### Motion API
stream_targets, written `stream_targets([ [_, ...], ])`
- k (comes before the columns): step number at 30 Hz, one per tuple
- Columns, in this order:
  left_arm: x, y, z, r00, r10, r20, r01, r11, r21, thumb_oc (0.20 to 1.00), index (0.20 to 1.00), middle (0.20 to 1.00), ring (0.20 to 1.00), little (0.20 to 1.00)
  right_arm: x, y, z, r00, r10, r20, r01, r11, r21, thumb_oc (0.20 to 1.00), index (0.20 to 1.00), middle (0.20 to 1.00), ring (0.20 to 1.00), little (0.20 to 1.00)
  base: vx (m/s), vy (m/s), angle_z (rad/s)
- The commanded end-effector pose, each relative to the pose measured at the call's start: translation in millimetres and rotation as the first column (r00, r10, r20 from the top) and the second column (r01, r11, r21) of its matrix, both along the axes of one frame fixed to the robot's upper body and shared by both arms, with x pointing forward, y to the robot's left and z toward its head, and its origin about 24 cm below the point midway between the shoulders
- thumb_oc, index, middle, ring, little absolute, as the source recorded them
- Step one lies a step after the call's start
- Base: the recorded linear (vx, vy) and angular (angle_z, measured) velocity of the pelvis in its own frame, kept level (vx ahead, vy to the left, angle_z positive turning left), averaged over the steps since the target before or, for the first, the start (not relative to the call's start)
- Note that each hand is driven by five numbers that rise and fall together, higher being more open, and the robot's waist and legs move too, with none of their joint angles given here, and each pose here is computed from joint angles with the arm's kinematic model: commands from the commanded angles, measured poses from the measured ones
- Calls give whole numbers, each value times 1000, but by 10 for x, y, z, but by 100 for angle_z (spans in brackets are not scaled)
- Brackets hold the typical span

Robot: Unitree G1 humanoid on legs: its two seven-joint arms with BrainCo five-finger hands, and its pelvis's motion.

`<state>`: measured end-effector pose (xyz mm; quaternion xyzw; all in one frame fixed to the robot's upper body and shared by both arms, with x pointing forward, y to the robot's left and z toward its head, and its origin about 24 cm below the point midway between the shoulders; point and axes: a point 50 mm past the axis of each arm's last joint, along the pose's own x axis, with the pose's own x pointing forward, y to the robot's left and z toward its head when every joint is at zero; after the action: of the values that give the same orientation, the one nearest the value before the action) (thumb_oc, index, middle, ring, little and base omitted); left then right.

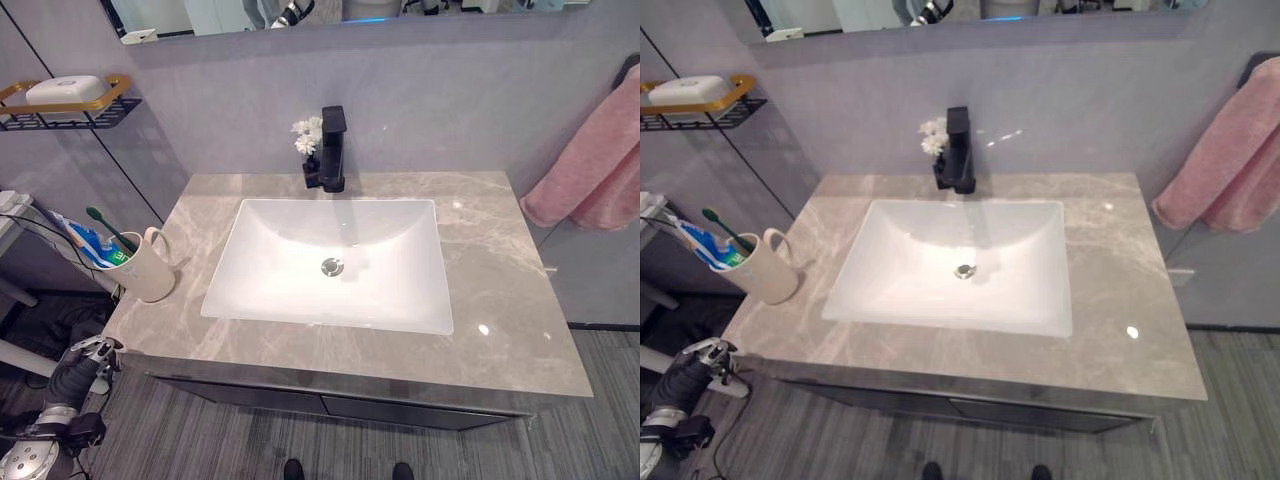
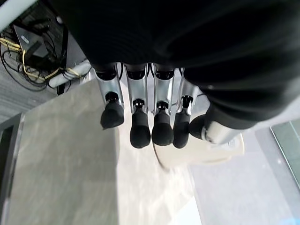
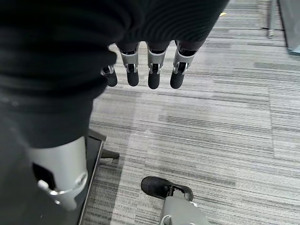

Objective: Put brush and paste in cup on sink, flatten towel.

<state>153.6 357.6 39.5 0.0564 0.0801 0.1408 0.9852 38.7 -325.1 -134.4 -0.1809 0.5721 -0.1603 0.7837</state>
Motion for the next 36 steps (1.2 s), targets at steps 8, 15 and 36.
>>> stream_targets([
  [8,343,96,637,963,-27,267,-17,987,160,200,200,200,200,200,341,29,28,997,54,59,-53,998,-27,1000,1000,1000,1000,1000,8,37,-5],
  [15,347,-46,666,938,-178,297,171,984,51,200,200,200,200,200,380,48,21,995,88,43,-87,996,-10,1000,1000,1000,1000,1000,-26,30,-14],
  [36,598,-295,446,926,-258,276,282,958,-51,200,200,200,200,200,-101,-222,96,998,-64,-10,63,995,-74,1000,1000,1000,1000,1000,-26,14,6],
])
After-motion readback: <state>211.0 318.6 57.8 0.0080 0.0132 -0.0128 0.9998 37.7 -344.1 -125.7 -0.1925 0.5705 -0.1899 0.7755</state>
